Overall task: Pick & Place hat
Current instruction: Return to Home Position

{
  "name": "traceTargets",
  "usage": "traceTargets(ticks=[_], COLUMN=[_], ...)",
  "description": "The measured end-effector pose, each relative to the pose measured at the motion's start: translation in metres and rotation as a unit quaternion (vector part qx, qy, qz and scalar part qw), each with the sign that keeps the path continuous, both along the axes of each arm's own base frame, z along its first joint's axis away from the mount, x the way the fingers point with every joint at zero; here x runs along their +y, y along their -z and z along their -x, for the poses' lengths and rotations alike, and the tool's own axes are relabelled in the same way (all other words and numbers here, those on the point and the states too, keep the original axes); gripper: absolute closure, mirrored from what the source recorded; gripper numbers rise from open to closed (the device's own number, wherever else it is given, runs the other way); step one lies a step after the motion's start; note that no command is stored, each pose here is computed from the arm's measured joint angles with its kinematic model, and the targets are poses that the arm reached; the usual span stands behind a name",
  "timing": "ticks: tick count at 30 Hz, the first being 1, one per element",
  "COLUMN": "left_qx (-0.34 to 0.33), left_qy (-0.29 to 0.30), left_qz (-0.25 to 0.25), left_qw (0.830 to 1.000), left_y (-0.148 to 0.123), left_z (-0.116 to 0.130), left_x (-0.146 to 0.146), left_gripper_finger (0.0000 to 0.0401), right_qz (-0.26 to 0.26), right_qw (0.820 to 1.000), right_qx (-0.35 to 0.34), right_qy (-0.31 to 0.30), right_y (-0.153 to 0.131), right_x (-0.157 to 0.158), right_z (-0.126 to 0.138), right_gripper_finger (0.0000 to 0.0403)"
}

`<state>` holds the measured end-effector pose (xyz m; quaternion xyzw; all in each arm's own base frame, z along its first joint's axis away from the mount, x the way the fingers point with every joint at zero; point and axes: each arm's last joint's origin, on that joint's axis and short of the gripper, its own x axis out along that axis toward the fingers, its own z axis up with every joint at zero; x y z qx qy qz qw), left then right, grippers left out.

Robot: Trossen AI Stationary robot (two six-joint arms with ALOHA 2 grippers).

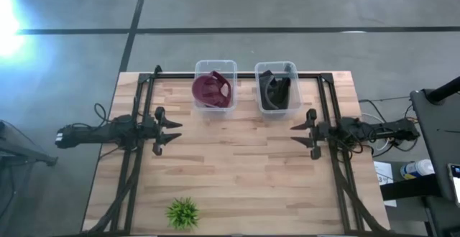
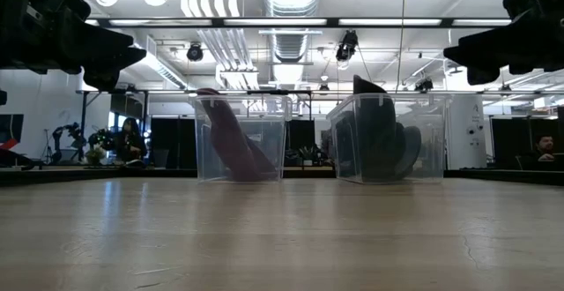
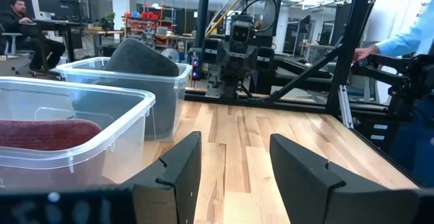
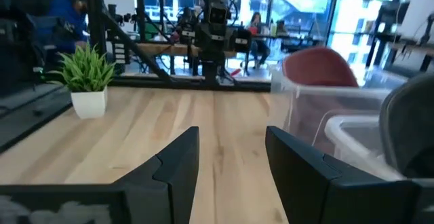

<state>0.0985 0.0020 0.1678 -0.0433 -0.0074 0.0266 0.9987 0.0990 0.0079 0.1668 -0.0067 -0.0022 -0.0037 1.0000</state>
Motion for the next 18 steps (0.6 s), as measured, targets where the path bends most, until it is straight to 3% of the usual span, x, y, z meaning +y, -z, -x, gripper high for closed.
traceTargets(ticks=[8,18], left_qx=[0.000,0.000], left_qy=[-0.001,-0.001], left_qz=[0.000,0.000], left_qw=[1.000,1.000], left_y=[0.0000,0.0000], left_z=[0.0000,0.0000], left_x=[0.0001,0.0001], left_gripper_finger=[0.0232,0.0232], right_qz=[-0.066,-0.069], right_qw=[0.998,0.998], right_qx=[0.006,0.005], right_qy=[0.000,0.000], right_y=[0.0010,0.0009], right_x=[0.0001,0.0001], right_z=[-0.0007,-0.0007], right_gripper_finger=[0.0236,0.0236])
